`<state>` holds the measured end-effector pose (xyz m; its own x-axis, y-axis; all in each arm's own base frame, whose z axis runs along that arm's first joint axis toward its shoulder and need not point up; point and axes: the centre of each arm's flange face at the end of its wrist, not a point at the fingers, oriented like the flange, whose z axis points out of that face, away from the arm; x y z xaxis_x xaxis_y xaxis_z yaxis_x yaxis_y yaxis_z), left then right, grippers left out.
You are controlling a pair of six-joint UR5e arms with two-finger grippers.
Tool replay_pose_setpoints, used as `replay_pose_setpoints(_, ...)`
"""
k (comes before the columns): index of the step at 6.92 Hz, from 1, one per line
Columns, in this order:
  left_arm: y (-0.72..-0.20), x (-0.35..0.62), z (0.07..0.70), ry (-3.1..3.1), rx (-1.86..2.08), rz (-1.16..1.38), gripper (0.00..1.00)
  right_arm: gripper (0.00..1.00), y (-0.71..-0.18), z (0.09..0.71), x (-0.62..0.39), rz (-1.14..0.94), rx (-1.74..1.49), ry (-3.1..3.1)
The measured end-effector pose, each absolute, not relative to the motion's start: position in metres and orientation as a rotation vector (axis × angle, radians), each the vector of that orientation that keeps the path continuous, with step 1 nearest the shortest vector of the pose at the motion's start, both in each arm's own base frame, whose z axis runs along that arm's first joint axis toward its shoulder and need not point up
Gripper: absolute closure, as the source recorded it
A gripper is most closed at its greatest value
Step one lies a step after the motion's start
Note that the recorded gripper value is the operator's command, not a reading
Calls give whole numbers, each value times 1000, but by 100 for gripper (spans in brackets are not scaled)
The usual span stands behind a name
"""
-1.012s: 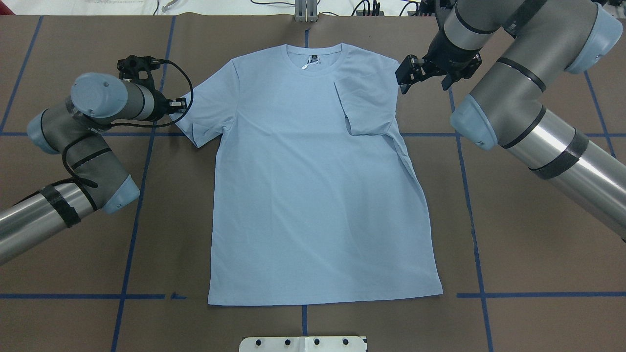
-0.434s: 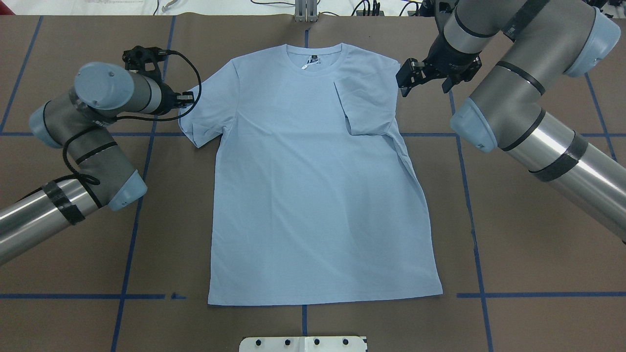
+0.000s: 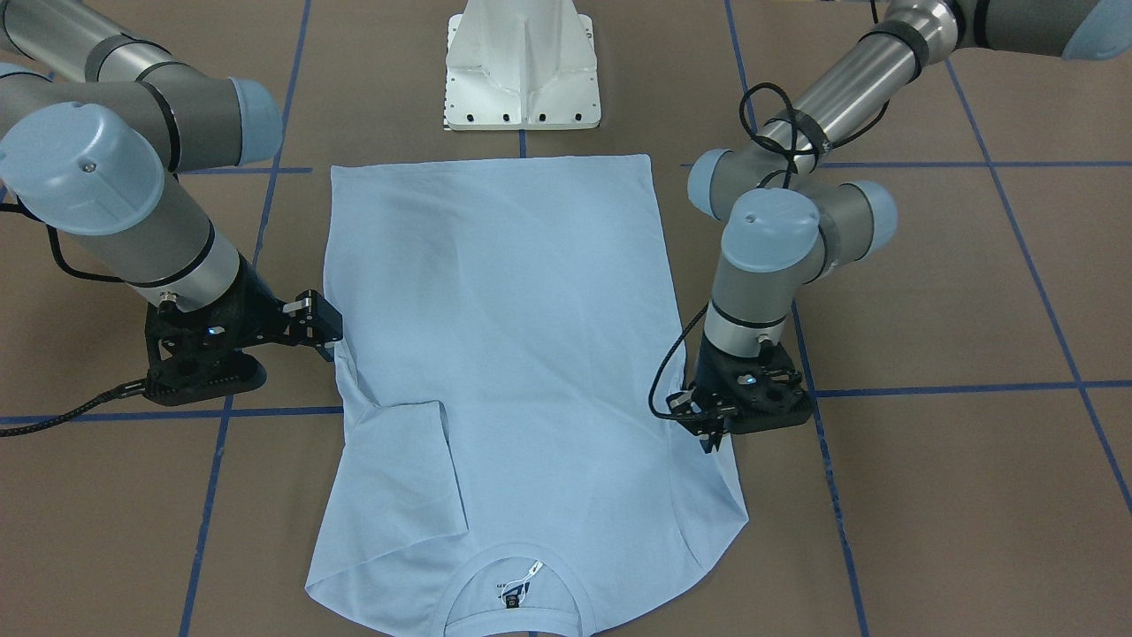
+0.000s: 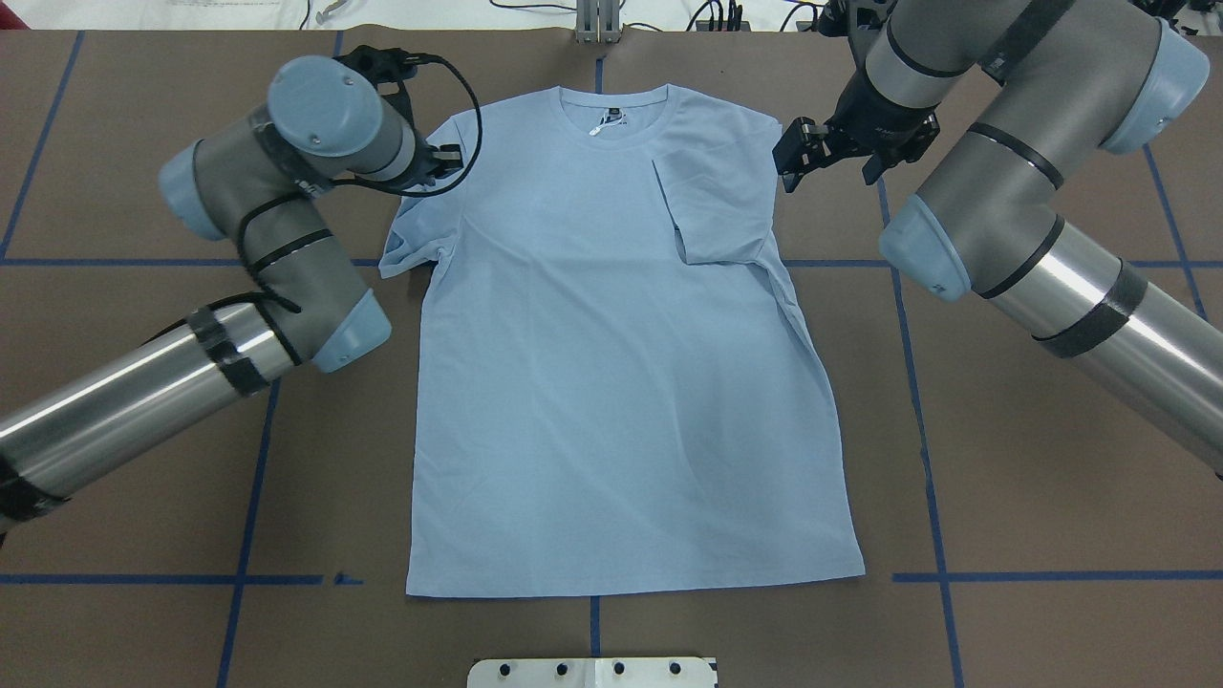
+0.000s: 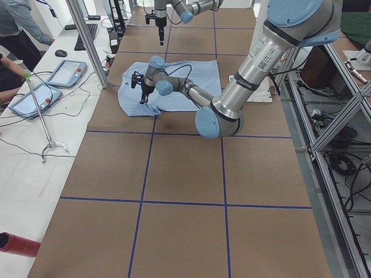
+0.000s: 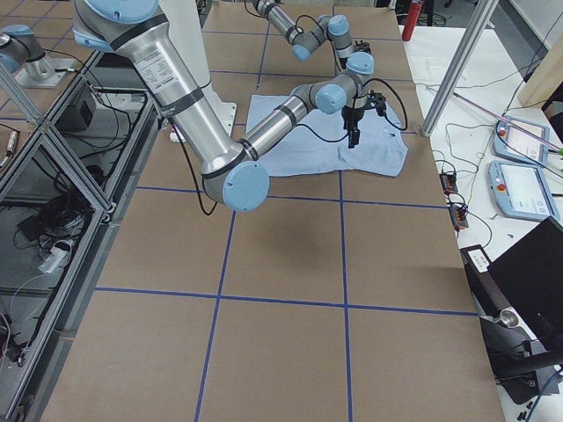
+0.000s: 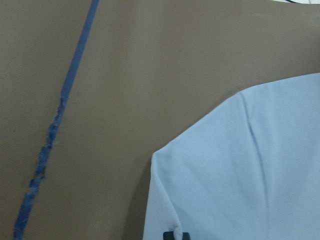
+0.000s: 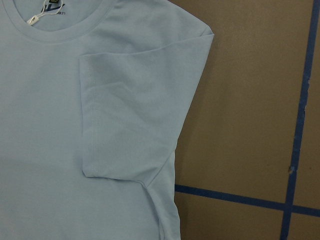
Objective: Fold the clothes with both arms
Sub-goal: 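Grasp the sleeve with the left gripper and fold it inward over the chest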
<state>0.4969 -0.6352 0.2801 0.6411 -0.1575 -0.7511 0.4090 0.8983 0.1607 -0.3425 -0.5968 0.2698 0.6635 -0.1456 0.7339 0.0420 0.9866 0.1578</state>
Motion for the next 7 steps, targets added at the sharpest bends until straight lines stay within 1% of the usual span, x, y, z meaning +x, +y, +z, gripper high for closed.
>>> replay_pose_setpoints(1,-649,536,249,807,300,-348,100,0,-596,270,-343,-107,131,-839)
replay_pose_setpoints(3,-647,581,203,822,270,-355,100,0,-597,271,-345,-108,129,-838)
replay_pose_setpoints(4,-640,594,192,835,260,-358,2,0,-597,272,-346,-109,127,-836)
replay_pose_setpoints(5,-637,599,192,844,271,-359,0,0,-596,273,-349,-111,124,-835)
replay_pose_setpoints(7,-636,602,203,845,331,-367,0,0,-595,272,-352,-114,122,-835)
